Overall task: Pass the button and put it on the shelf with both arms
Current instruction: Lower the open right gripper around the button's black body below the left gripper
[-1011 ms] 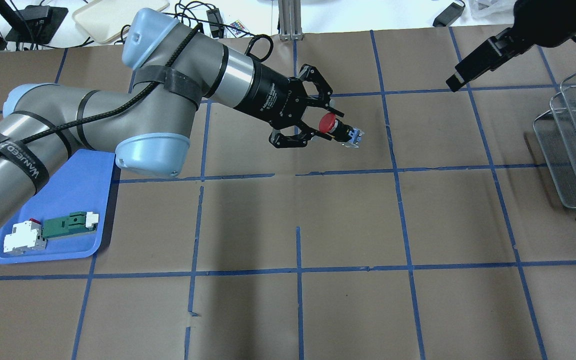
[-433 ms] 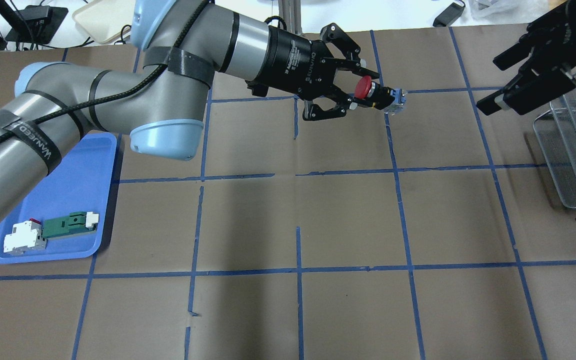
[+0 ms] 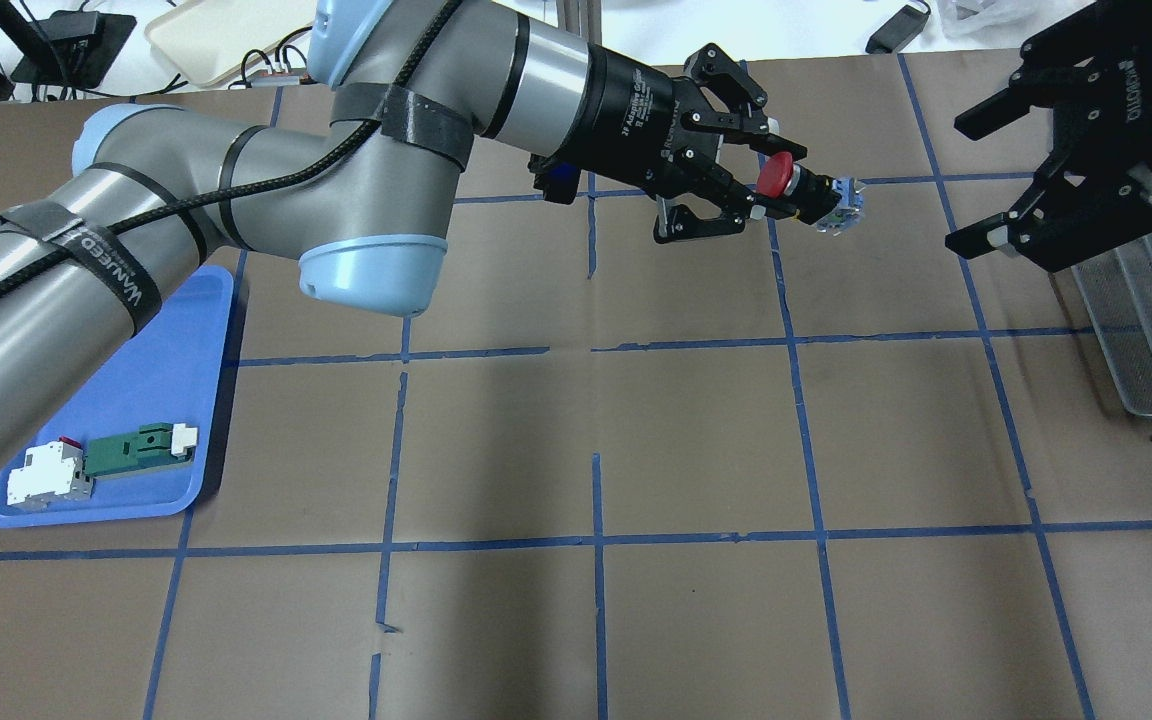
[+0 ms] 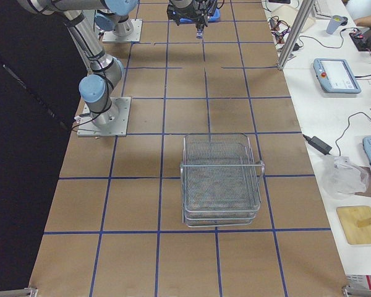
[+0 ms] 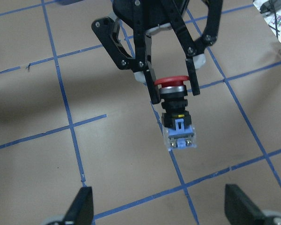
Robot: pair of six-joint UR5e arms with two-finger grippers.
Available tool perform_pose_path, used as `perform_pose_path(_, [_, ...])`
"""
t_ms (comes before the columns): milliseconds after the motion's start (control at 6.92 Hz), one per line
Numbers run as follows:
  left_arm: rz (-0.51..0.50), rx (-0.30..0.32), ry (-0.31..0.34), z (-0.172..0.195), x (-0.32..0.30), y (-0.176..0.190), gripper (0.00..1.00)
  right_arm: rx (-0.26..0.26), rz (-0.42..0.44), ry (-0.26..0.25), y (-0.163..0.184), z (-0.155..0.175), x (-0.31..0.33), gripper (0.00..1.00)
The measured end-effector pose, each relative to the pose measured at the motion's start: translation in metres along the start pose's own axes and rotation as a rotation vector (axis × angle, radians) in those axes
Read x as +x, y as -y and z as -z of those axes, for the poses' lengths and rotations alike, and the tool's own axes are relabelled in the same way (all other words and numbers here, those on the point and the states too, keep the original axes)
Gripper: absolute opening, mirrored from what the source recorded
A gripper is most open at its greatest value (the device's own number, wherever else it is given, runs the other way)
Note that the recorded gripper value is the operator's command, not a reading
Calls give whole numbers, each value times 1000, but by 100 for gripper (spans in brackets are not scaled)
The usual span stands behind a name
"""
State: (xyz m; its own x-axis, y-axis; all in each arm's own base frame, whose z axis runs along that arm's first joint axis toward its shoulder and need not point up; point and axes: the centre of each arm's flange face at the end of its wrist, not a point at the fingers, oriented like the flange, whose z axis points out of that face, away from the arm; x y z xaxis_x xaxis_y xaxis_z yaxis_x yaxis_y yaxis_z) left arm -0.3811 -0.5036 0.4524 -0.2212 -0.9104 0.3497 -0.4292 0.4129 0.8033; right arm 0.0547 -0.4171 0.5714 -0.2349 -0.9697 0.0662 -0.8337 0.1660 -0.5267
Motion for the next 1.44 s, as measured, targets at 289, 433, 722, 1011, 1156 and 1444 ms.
perform_pose_path(289, [5,-6,0,0,-3,-13,0,21,83,2,-3,-7,10,100])
perform_pose_path(433, [8,-10,-3,2,-5,-22,0,24,89,9,-4,-10,13,100])
perform_pose_path(722, [18,-15,-7,7,-10,-39,0,26,85,32,-6,-21,11,100])
perform_pose_path(1011, [18,-18,-11,9,-11,-46,0,29,73,43,-2,-26,9,100])
perform_pose_path(1156, [21,-18,-7,7,-11,-43,0,30,60,47,0,-28,8,100])
perform_pose_path(1444, [18,-18,-7,7,-11,-43,0,31,45,50,1,-29,8,100])
